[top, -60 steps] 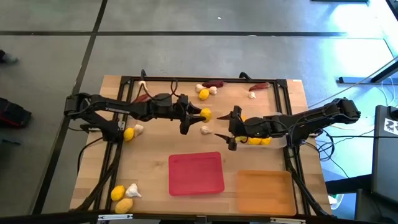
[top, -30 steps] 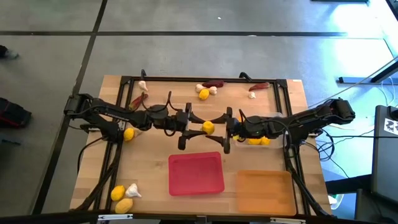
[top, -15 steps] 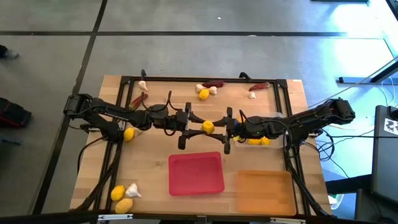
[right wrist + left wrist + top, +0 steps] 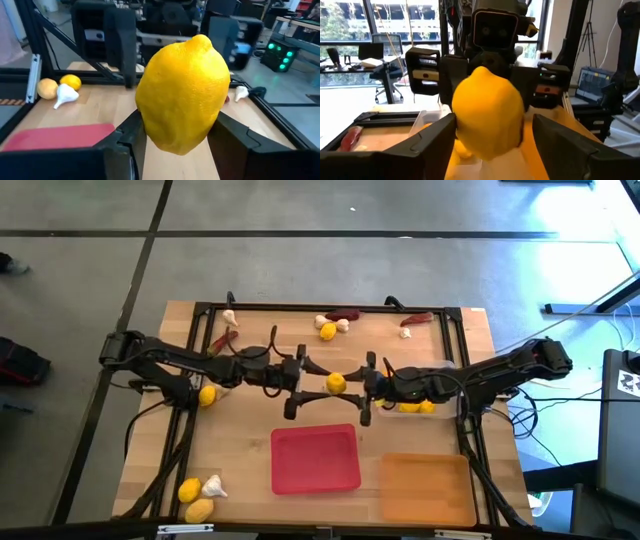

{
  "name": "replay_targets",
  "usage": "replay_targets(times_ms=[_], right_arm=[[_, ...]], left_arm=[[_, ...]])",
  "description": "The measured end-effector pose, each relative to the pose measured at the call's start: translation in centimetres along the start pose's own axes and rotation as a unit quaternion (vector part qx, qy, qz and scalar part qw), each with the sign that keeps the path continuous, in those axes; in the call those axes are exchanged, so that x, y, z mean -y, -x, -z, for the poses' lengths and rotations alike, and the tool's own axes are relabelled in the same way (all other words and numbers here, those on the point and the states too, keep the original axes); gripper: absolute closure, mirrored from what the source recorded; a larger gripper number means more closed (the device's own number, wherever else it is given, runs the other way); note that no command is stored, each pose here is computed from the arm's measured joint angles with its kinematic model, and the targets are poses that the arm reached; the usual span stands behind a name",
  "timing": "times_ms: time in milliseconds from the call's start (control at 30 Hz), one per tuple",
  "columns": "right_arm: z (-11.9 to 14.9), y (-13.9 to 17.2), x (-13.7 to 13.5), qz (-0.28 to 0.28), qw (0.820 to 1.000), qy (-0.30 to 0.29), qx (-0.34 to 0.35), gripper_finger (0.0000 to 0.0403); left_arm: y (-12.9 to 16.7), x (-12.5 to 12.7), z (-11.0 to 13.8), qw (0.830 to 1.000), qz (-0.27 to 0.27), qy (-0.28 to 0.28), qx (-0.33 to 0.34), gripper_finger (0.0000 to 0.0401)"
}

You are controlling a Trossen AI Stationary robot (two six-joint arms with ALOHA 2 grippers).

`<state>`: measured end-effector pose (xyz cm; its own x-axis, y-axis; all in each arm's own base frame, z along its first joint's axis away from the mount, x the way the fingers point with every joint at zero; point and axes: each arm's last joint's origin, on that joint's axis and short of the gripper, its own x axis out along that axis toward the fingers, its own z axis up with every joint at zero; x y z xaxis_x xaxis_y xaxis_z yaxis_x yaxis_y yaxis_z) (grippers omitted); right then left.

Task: Sort produce into baskets
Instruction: Put the yellow lemon into the transparent bin

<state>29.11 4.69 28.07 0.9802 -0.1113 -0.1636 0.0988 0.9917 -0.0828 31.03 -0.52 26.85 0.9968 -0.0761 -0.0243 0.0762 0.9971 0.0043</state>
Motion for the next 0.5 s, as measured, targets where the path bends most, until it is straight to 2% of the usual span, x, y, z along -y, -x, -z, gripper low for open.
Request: replay_targets(times_ms=[167,300,500], right_arm=[[-0.1,1.3,0.4,0.006,0.999,-0.002,-0.035,0.0238],[0.3,3.0,0.9,0.007,0.995,-0.015,-0.098,0.0238],[1.9,6.0,1.8,0.029,0.97,-0.062,-0.233,0.0237]], left_arm=[[1.8,-0.3,-0.6,0.998,-0.017,0.003,-0.055,0.0136],[3.2,-0.4,-0.6,0.993,-0.026,0.024,-0.114,0.0135],[4.0,-0.4,0.6,0.981,-0.029,0.041,-0.188,0.0135]])
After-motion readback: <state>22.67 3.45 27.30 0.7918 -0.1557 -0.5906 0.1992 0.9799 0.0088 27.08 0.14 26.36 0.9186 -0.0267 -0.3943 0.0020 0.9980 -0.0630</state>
